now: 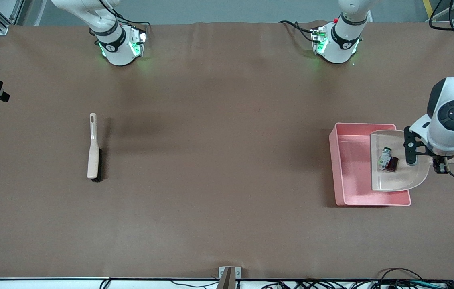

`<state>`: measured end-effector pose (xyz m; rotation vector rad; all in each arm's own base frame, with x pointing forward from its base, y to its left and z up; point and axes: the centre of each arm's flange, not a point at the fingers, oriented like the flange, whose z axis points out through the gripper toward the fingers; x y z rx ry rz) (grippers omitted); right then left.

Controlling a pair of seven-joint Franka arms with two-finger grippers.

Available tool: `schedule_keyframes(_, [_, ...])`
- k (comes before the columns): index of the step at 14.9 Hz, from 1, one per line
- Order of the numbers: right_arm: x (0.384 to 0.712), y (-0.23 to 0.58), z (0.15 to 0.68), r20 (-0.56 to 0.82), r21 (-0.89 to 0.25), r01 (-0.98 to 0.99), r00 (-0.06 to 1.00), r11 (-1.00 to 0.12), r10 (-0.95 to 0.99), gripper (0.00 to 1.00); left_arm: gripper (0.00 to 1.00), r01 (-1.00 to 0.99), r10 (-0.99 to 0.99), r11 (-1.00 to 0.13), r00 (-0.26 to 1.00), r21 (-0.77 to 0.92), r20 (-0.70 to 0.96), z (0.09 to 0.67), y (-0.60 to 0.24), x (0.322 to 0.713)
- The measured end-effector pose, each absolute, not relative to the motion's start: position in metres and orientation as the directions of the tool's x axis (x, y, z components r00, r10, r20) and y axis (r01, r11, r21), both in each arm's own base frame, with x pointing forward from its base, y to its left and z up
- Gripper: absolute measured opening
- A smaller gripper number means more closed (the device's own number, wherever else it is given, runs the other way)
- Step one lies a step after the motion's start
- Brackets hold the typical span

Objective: Clean e-waste and dump in bin
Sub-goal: 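Tilt the dustpan over the pink bin with the left gripper, then carry the dustpan back and lower it onto the table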

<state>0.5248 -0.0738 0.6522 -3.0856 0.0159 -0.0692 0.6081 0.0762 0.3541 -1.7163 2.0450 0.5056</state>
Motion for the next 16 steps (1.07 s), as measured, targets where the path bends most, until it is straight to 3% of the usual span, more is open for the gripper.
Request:
schedule_keyframes(7, [0.525, -0.074, 0.653, 0.045, -0.054, -0.01, 0.999, -0.998, -0.012, 1.0, 0.33, -0.985, -0.763, 0.171, -0.135, 0.004, -0.632, 0.356, 0.062, 0.607])
schedule_keyframes(11, [0.525, -0.076, 0.659, 0.059, -0.052, -0.011, 0.998, -0.999, -0.014, 1.0, 0.33, -0.981, -0.756, 0.184, -0.104, -0.058, -0.646, 0.389, 0.05, 0.615])
schedule_keyframes(16, [0.524, -0.079, 0.666, 0.072, -0.049, -0.017, 0.997, -0.999, -0.02, 1.0, 0.33, -0.966, -0.868, 0.179, -0.066, -0.187, -0.492, 0.444, -0.053, 0.628])
